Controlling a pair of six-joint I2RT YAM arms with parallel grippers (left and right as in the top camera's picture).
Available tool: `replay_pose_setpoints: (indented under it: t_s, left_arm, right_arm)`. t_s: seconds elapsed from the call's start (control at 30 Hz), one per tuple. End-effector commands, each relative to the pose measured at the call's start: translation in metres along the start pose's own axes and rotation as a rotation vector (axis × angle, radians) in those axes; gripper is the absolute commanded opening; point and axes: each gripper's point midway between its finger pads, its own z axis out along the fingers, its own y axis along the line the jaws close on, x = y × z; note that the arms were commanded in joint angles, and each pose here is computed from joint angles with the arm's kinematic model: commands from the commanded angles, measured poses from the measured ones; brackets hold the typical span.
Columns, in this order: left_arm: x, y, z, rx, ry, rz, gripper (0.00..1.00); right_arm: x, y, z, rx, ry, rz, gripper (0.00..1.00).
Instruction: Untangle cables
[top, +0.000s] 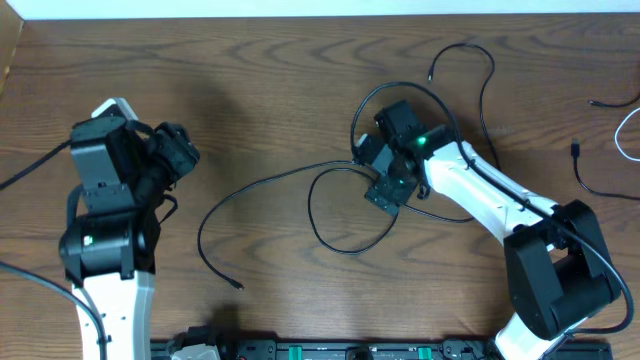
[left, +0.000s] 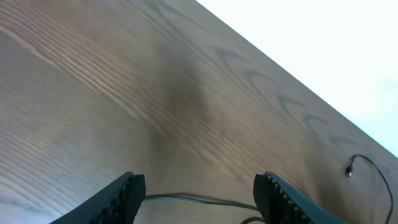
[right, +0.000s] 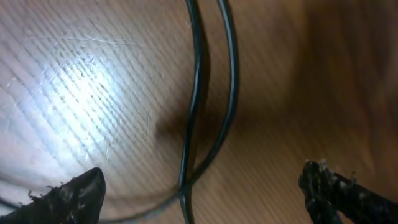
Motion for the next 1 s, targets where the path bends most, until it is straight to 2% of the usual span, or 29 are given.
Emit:
replay_pose_setpoints:
  t_s: [0.0,0.3,0.6,0.87,0.9,0.97]
  left_arm:
    - [-0.002,0.000,-0.008,-0.002,-0.013,0.011,0.62]
    - [0.008,0.005,-0.008,-0.017,0.031,0.008,0.62]
    - [0.011,0.001,-0.008,0.004,0.047,0.007,0.62]
    - [0.017,-0.005,-0.008,0.039,0.076,0.006,0.62]
    - [0.017,-0.005,-0.008,0.040,0.076,0.006,0.62]
    - [0.017,-0.005,-0.008,0.040,0.076,0.006,0.62]
  right_arm:
    - [0.007,0.015,0.012,-0.058,-0.004,-0.015,0.92]
    - [0.014,0.021,0.026,-0.068,-0.024,0.018,0.77]
    - [0.018,0.027,0.034,-0.088,-0.043,0.046,0.51]
    - [0.037,0.036,0.052,-0.090,-0.038,0.095,0.42]
    - [0.039,0.037,0.053,-0.089,-0.040,0.109,0.37]
    - [0.042,0.038,0.057,-0.088,-0.041,0.139,0.11]
